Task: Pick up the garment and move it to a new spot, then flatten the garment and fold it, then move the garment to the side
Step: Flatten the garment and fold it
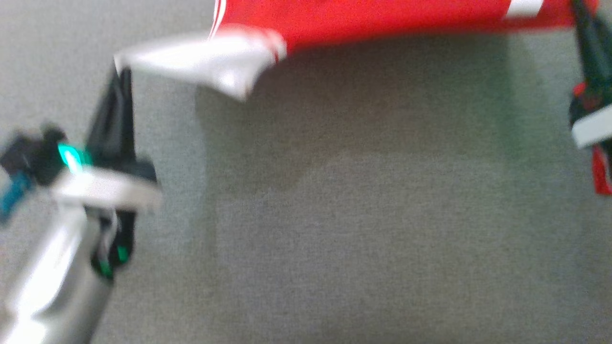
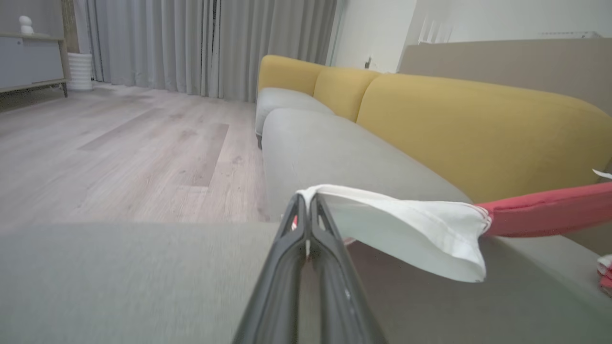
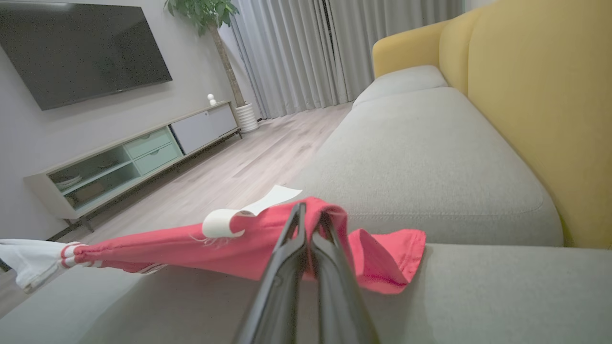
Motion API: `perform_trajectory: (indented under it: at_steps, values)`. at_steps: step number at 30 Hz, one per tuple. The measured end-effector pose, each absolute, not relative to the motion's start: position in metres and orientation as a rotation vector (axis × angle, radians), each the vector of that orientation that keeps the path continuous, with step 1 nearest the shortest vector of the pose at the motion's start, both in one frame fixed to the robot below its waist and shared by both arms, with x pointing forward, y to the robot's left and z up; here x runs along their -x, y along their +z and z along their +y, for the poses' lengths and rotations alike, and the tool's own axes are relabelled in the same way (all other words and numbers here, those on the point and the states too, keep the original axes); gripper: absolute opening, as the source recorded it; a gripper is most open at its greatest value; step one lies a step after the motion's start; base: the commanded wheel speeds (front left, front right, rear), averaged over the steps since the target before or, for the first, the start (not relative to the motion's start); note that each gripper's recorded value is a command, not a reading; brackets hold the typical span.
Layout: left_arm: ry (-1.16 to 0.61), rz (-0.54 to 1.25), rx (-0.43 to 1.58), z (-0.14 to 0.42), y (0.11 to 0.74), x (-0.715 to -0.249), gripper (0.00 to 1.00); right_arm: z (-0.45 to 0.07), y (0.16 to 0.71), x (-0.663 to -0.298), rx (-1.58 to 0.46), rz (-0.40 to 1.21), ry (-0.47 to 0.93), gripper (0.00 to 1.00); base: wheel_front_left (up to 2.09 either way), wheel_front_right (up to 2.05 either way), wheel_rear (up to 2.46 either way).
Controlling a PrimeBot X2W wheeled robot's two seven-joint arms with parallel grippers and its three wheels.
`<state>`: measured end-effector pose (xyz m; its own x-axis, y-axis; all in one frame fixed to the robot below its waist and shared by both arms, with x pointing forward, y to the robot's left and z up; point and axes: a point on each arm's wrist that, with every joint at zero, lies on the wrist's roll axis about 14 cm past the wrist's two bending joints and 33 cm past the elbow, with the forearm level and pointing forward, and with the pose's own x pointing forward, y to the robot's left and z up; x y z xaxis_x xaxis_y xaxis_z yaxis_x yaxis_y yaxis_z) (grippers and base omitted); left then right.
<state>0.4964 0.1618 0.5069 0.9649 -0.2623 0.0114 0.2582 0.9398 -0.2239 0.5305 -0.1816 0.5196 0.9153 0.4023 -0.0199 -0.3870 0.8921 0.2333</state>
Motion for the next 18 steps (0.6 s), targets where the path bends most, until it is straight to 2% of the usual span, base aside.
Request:
perform_trajectory:
  at_steps: [8,14,18]
  values:
    - [-0.192,0.174,0.294,0.159,0.474,-0.394,0.0,-0.189,0.501,-0.461,-0.259,0.169,0.412,0.0,0.0,0.0,0.0]
    - [-0.176,0.237,0.351,0.149,0.473,-0.346,0.0,-0.206,0.497,-0.425,-0.311,0.193,0.365,0.0,0.0,0.0,0.0]
    - [-0.162,0.261,0.427,0.146,0.475,-0.339,0.0,-0.213,0.482,-0.408,-0.331,0.238,0.341,0.0,0.0,0.0,0.0]
